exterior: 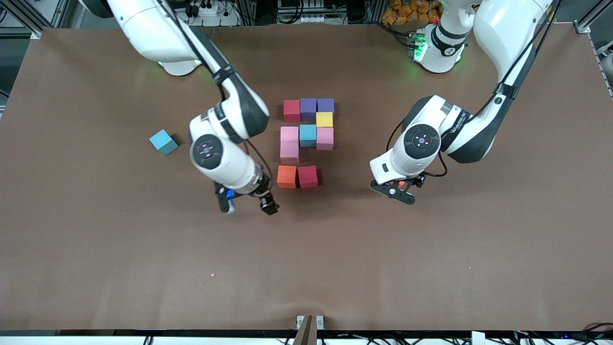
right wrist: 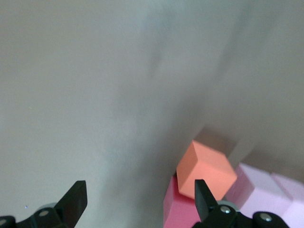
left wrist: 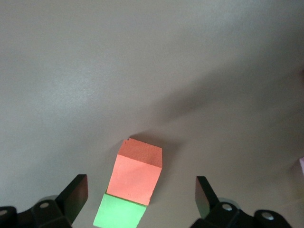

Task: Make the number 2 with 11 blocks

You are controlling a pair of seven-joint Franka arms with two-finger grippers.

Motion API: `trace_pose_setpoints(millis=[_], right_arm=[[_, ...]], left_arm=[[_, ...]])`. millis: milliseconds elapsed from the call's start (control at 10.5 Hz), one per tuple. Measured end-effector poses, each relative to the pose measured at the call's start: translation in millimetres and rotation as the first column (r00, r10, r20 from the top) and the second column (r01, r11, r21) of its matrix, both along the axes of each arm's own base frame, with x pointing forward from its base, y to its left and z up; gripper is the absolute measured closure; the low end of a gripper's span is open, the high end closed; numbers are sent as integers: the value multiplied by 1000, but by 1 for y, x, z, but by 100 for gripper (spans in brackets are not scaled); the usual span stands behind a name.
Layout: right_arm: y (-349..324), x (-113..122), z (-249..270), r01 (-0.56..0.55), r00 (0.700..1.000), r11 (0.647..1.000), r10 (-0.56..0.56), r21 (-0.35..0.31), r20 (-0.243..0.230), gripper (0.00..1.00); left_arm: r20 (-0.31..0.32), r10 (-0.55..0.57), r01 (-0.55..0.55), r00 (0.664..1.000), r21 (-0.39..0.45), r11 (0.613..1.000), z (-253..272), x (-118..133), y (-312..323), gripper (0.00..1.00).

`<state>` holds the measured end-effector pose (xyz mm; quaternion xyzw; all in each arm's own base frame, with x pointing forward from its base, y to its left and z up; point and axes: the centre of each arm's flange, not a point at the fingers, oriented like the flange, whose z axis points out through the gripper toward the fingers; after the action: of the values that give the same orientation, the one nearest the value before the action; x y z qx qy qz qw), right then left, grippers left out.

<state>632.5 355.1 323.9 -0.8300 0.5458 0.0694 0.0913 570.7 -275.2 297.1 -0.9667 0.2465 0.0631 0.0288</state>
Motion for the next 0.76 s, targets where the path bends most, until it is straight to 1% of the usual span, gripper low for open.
trace_pose_setpoints(millis=[95,191,382,477,573,668,764], right_arm=[[-18,8,-1,-37,999,999,37,-5,3,0],[-43,18,-3,-81,997,997,81,-13,-10,0],[-93,30,-7,-195,979,981,194,-17,-65,0],[-115,32,-6,-258,962,966,256,-9,-91,0],[-134,33,-1,-326,940,945,325,5,-106,0],[-154,33,6,-405,907,914,405,28,-119,0],[-173,32,13,-477,869,877,479,51,-121,0]], left_arm=[[-5,-27,27,1000,-5,1000,-4,0,5,0],[-11,-48,48,999,-7,999,-7,1,11,0],[-18,-79,79,997,-11,997,-8,1,18,0],[-16,-95,94,995,-18,995,-9,1,23,0],[-11,-111,111,994,-30,993,-10,2,28,0],[-8,-122,121,993,-41,992,-12,2,32,0],[-10,-128,128,992,-46,991,-13,1,33,0]])
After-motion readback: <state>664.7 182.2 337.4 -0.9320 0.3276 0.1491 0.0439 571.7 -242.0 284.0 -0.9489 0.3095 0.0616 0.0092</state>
